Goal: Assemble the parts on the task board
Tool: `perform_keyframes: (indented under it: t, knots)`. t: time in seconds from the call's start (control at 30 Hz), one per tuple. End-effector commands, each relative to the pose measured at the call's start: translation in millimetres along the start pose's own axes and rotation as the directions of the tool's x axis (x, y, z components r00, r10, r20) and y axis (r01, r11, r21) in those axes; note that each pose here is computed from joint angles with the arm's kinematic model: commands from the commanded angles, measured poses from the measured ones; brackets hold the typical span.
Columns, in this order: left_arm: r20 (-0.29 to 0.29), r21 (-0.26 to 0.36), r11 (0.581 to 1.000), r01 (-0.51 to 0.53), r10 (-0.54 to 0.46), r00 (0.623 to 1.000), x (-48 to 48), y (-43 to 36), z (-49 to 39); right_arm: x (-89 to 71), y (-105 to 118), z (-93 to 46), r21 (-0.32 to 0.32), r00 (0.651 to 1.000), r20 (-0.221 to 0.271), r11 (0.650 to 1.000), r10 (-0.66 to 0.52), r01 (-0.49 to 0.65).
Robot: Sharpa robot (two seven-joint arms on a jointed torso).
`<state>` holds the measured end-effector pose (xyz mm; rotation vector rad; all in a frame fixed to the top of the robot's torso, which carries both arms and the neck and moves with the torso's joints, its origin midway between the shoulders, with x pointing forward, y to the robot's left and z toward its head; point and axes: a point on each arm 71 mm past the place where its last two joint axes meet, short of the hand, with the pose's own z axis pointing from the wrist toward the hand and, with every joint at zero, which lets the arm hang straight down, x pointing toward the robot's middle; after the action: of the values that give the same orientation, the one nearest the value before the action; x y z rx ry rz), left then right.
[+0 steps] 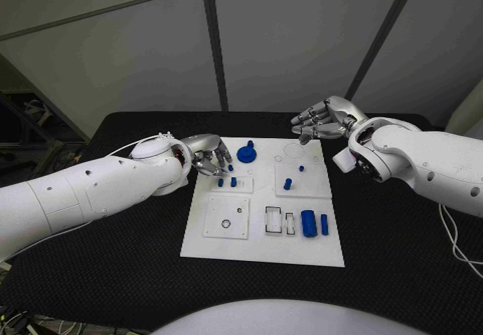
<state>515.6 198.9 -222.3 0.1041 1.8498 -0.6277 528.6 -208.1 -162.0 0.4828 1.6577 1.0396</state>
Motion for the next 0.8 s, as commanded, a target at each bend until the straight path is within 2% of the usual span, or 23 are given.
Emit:
perform_keyframes:
  t: [0.03, 0.13, 0.2, 0.4, 0.57, 0.67, 0.73, 0.77, 0.8]
  knots:
    - [0.077, 0.008, 0.997, 0.077, -0.078, 0.994, -10.4, 3.5, -3.5, 4.9, 4, -2.3, -0.043, 0.980, -0.039, 0.980, -0.197, 0.195]
    - [0.135, 0.013, 0.985, 0.173, -0.173, 0.976, -19.5, 11.2, -9.1, 9.1, 7, -5.6, -0.071, 0.950, -0.054, 0.950, -0.309, 0.305]
    - [0.178, 0.021, 0.965, 0.263, -0.263, 0.948, -26.5, 18.5, -15.1, 13.5, 9, -9.6, -0.097, 0.910, -0.065, 0.910, -0.410, 0.403]
    - [0.244, 0.054, 0.893, 0.447, -0.446, 0.861, -36.2, 31.1, -28.4, 24.2, 13, -20.3, -0.138, 0.816, -0.082, 0.817, -0.572, 0.559]
    - [0.278, 0.108, 0.796, 0.596, -0.599, 0.751, -41.6, 36.0, -40.0, 32.7, 16, -28.7, -0.151, 0.749, -0.083, 0.752, -0.657, 0.642]
    - [0.286, 0.143, 0.720, 0.679, -0.687, 0.668, -43.0, 37.3, -46.8, 36.0, 15, -31.9, -0.140, 0.716, -0.068, 0.718, -0.694, 0.682]
    - [0.282, 0.169, 0.657, 0.734, -0.746, 0.603, -42.6, 37.7, -51.7, 36.2, 13, -32.1, -0.124, 0.697, -0.060, 0.699, -0.714, 0.705]
    - [0.271, 0.190, 0.606, 0.772, -0.788, 0.552, -41.9, 37.4, -55.4, 35.6, 11, -31.5, -0.112, 0.684, -0.055, 0.685, -0.727, 0.720]
    - [0.266, 0.199, 0.589, 0.784, -0.802, 0.535, -41.7, 37.1, -56.8, 35.5, 10, -31.2, -0.107, 0.680, -0.054, 0.681, -0.732, 0.724]
